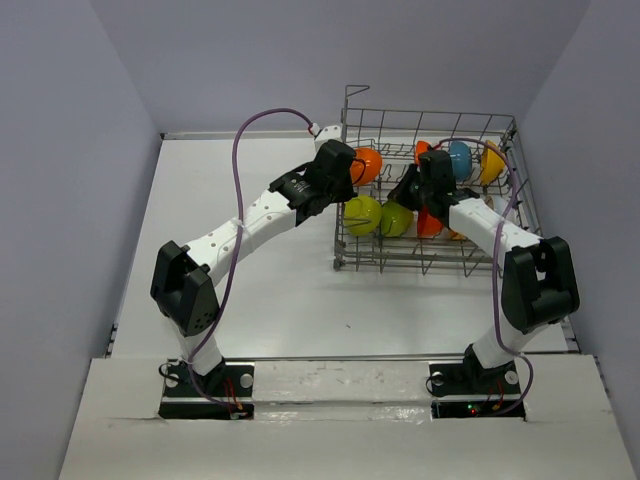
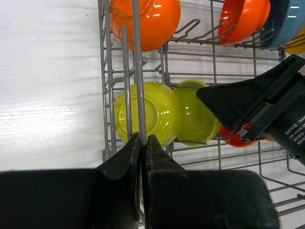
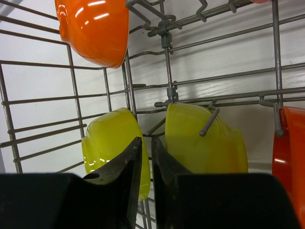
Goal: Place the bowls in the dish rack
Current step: Turn the bowl upside down over the dish rack.
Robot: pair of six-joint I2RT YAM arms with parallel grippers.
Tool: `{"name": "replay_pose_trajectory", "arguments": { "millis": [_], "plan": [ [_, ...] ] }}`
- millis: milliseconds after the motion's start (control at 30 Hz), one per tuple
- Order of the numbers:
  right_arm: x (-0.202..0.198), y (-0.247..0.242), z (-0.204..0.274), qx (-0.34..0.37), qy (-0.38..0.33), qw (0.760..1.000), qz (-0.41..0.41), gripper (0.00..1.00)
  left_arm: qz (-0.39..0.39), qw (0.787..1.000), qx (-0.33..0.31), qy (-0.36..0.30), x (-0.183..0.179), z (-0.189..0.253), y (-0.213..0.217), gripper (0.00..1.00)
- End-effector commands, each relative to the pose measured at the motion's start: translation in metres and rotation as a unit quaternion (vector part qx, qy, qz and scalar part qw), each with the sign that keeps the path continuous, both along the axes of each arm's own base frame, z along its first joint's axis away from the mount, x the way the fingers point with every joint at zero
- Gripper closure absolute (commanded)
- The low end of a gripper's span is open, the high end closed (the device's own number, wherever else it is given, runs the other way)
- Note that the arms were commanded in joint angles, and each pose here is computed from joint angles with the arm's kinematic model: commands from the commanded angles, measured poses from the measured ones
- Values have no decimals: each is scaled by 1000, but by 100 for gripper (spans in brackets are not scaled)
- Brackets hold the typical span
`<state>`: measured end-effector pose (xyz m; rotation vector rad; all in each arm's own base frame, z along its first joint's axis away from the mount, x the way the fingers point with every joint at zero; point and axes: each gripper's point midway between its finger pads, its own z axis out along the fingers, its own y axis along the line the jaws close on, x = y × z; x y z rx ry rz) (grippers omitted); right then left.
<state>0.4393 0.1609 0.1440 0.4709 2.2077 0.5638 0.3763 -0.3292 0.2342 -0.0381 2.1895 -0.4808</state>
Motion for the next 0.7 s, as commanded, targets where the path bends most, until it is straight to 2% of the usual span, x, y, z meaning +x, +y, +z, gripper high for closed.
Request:
{"name": "replay_pose_trajectory", "arguments": {
  "millis": [0, 67, 467, 667],
  "plan": [
    [4, 2, 43, -8, -39, 999, 28, 75, -38, 999, -28, -19, -10, 20, -23, 100],
    [-1, 8, 52, -11, -37, 998, 59, 70, -37, 999, -29, -19, -11, 21, -22, 100],
    [-37, 31, 73, -54, -29, 989, 136, 71, -38, 999, -31, -18, -12, 19, -24, 100],
    [-50, 54, 65, -64, -21, 984, 167, 84, -38, 999, -32, -20, -12, 21, -23, 100]
  ]
}}
